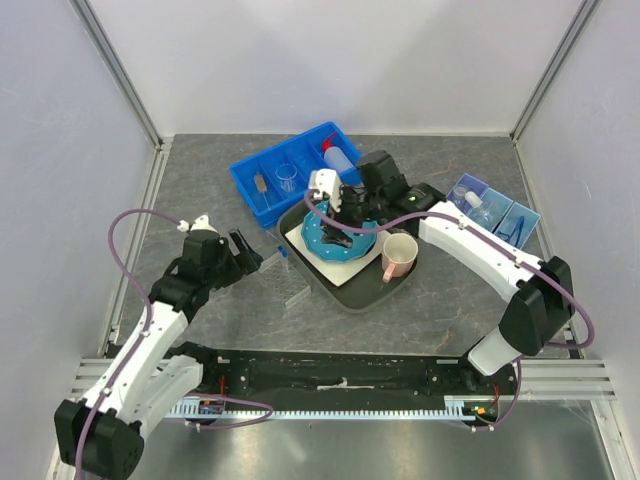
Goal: Organize the chemistry lab equipment
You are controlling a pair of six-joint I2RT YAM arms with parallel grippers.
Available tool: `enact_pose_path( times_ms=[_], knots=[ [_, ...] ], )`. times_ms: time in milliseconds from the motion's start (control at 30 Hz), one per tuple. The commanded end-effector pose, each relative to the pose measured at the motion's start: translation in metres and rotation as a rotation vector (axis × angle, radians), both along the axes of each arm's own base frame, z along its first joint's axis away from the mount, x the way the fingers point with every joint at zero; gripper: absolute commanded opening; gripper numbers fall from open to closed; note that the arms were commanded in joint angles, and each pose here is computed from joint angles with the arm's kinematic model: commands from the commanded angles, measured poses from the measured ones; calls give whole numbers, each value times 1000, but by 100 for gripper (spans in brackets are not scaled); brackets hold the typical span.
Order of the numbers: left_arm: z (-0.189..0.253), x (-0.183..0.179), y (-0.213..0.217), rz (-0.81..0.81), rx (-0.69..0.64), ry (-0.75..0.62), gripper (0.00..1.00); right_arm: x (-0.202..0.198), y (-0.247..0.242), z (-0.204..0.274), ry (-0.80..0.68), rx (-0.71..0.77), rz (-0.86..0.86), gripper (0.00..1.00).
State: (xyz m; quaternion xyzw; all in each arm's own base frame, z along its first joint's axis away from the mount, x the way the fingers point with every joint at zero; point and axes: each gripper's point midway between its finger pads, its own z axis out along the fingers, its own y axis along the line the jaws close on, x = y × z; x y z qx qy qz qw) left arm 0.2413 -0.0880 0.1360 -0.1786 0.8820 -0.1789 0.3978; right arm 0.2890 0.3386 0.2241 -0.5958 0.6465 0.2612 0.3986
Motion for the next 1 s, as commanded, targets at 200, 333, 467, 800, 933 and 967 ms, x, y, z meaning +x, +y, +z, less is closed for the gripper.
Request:
enact_pose_path(
  times_ms=[200, 333, 467, 800, 933, 967],
  knots=[
    [-28, 12, 21, 366, -41, 242, 57, -18, -38, -11, 111, 91, 28, 83],
    [-38, 22, 20, 388, -6, 302, 50, -13, -49, -15, 121, 108, 10, 85],
    [-53, 33, 21, 400, 50, 363, 49, -12, -61, -18, 137, 140, 1, 87],
    [-72, 63, 20, 379, 130, 400, 47, -9, -87, -25, 183, 210, -25, 89],
    [-83, 66, 16, 363, 143, 438, 46, -10, -87, -26, 188, 215, -17, 89],
    [-85, 67, 15, 359, 146, 445, 46, -10, -87, -27, 191, 215, -16, 89]
  ],
)
